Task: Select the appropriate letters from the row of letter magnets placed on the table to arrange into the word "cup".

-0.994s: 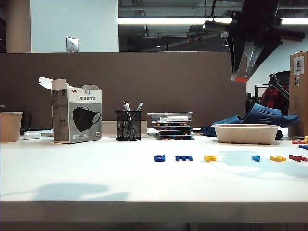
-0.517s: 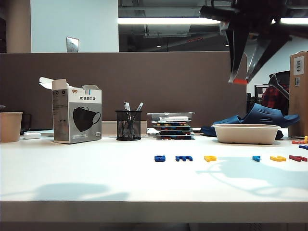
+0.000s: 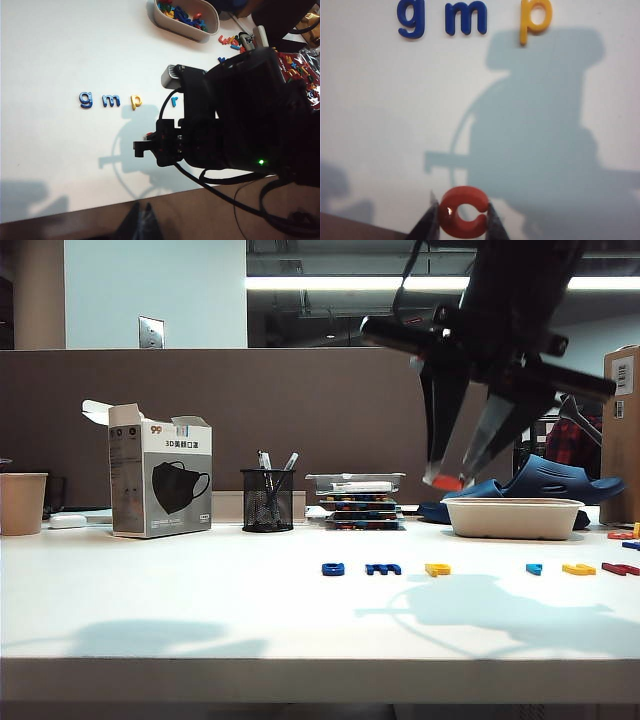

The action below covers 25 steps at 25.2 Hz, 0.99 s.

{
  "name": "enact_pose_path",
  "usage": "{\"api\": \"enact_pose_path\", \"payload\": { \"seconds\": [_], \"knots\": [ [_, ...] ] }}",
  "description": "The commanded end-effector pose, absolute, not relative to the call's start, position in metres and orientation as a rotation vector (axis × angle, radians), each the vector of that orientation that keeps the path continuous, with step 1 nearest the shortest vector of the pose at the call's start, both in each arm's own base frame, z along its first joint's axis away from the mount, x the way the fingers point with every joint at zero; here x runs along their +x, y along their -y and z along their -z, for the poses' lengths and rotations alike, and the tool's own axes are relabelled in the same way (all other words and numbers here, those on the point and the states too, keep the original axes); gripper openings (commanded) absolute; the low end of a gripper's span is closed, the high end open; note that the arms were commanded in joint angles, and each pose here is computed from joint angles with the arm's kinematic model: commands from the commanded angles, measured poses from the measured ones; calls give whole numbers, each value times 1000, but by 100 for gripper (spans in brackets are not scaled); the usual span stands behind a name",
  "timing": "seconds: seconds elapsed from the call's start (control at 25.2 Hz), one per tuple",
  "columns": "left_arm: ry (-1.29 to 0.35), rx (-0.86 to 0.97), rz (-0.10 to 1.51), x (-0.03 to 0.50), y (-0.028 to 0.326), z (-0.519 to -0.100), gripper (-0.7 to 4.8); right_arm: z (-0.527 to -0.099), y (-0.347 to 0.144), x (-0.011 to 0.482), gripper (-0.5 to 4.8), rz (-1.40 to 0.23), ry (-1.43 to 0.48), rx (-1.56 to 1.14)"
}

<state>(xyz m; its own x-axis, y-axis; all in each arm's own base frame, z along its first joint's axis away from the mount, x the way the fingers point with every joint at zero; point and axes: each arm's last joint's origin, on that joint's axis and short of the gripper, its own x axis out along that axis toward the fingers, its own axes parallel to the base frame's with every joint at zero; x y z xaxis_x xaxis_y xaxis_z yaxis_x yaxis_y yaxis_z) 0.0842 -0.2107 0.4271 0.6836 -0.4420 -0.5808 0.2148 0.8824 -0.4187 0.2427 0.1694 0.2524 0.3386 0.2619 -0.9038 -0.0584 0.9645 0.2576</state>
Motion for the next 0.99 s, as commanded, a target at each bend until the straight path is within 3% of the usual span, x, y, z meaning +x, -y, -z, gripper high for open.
{"api": "enact_pose_path", "payload": {
  "seconds": [0.04,0.48,0.99],
  "knots": [
    [-722,-331,375,84,210,-429,-5,-242,-173,246,89,-207,-1214,194],
    [-722,-332,375,84,210,-429,-5,-189,-187,265,89,-168,-1350,105],
    [-722,-332,375,84,210,-429,-5,-184,-187,267,89,-184,-1356,75]
  ]
}}
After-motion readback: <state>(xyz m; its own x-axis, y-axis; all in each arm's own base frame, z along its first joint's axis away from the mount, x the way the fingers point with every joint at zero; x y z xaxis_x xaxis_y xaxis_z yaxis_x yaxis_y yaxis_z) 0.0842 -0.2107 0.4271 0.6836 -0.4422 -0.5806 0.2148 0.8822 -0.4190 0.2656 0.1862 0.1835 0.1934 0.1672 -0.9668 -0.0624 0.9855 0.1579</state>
